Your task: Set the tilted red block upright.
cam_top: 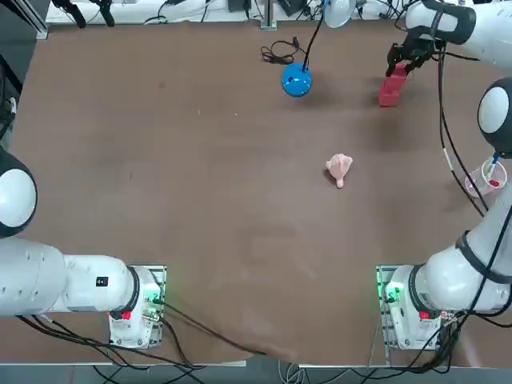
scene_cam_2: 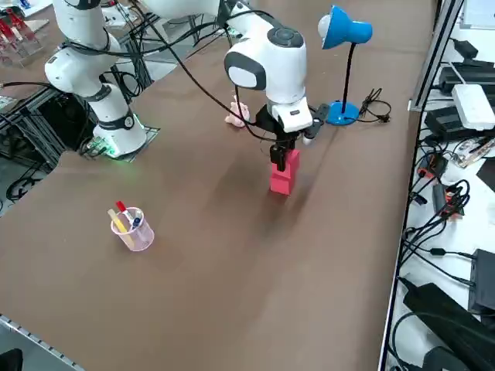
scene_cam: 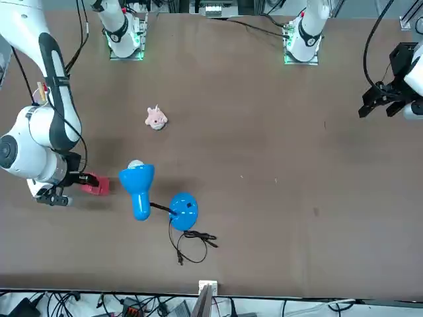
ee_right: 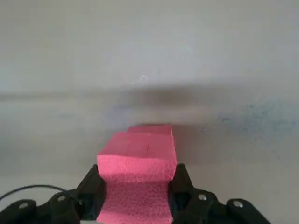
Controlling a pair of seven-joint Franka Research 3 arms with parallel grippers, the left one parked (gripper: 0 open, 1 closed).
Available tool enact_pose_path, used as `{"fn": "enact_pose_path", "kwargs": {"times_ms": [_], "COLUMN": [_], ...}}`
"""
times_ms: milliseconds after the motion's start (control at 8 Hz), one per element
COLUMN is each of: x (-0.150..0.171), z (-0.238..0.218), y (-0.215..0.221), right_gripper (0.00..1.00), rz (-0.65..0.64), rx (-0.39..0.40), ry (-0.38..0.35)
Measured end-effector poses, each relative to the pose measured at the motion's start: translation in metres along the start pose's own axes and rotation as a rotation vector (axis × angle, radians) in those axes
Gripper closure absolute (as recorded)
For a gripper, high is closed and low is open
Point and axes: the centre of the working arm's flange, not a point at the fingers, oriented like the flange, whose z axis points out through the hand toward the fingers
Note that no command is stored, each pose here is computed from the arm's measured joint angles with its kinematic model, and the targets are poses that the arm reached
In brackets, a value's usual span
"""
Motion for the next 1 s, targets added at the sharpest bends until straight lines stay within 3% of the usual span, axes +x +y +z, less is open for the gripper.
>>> {"fn": "enact_pose_path", "kwargs": {"times_ms": [1000], "x": [-0.0025], "z": [0.0097], "y": [-0.0029], "right_gripper": [0.30], "rz": [-0.060], "rx": [-0.001], "ry": [-0.016]}}
